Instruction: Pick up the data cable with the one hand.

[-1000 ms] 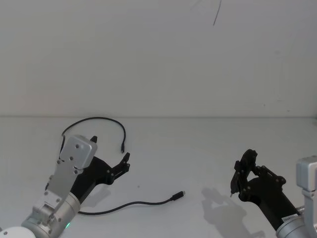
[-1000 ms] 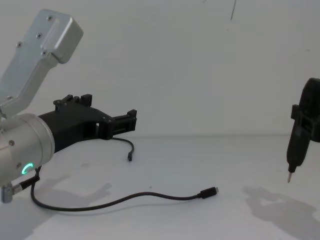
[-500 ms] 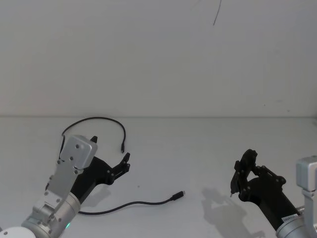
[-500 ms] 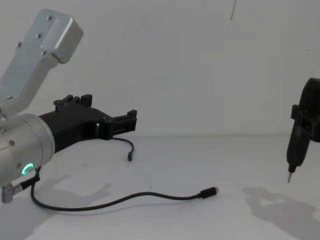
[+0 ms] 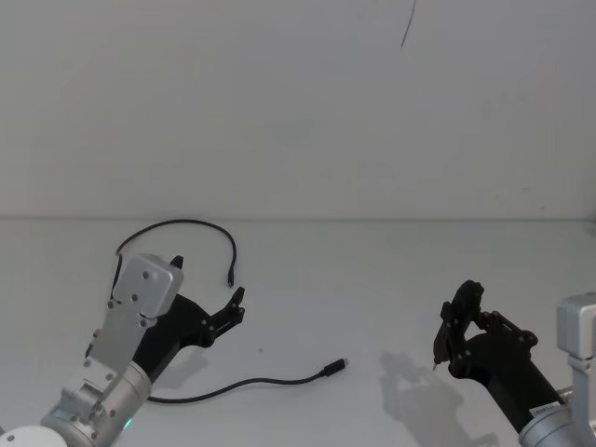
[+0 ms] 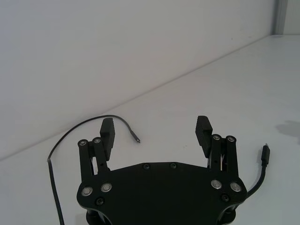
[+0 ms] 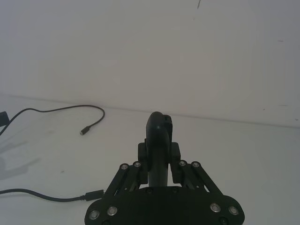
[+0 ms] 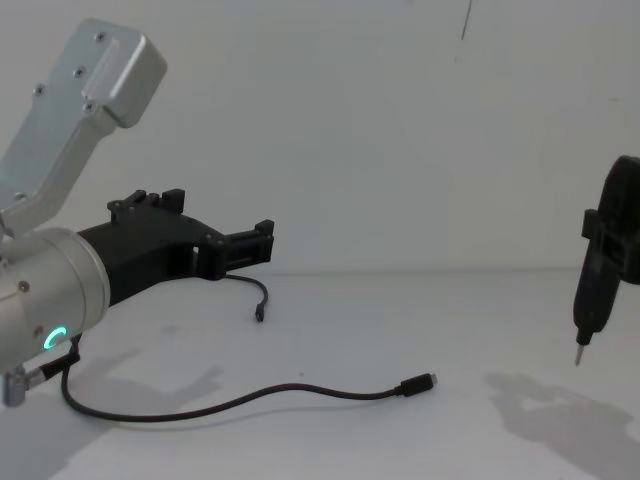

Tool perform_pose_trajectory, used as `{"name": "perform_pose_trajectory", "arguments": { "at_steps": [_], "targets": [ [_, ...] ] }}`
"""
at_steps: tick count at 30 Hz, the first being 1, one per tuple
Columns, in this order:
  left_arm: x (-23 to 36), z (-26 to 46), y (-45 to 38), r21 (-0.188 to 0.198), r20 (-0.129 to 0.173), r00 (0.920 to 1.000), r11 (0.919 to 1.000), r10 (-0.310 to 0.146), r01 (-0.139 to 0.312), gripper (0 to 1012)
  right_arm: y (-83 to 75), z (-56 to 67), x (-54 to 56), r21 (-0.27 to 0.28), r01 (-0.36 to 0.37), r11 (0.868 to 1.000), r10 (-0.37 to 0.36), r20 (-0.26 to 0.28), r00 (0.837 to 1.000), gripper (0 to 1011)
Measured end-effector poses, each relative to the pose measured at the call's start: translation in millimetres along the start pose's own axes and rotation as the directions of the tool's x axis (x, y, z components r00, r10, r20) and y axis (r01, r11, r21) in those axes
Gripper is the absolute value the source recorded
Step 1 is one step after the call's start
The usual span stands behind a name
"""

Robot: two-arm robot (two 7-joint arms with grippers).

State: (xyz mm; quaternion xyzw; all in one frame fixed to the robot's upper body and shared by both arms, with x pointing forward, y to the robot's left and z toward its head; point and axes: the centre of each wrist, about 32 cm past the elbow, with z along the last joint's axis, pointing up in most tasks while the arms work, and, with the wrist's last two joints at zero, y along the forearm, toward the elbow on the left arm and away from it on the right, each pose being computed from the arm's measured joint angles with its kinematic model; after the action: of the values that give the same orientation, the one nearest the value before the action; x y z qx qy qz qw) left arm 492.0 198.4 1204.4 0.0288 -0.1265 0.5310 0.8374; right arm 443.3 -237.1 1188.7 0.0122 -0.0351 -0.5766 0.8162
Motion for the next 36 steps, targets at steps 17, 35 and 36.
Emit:
{"name": "perform_pose_trajectory", "arguments": {
  "at_steps": [17,35,36],
  "targets": [
    [0.0,0.0,0.0,0.0,0.0,1.0,1.0,0.0,0.0,1001,0.0,0.0,0.0,0.0,0.0,1.0,0.0,0.0,1.0,263],
    [2.9,0.9,-10.3,0.038,-0.016,0.9895,0.9888,-0.144,0.144,1001,0.0,0.0,0.0,0.0,0.0,1.0,0.0,0.0,1.0,263],
    [3.4,1.0,-11.0,0.041,-0.018,0.988,0.9872,-0.154,0.154,1001,0.0,0.0,0.0,0.0,0.0,1.0,0.0,0.0,1.0,263]
  ]
}}
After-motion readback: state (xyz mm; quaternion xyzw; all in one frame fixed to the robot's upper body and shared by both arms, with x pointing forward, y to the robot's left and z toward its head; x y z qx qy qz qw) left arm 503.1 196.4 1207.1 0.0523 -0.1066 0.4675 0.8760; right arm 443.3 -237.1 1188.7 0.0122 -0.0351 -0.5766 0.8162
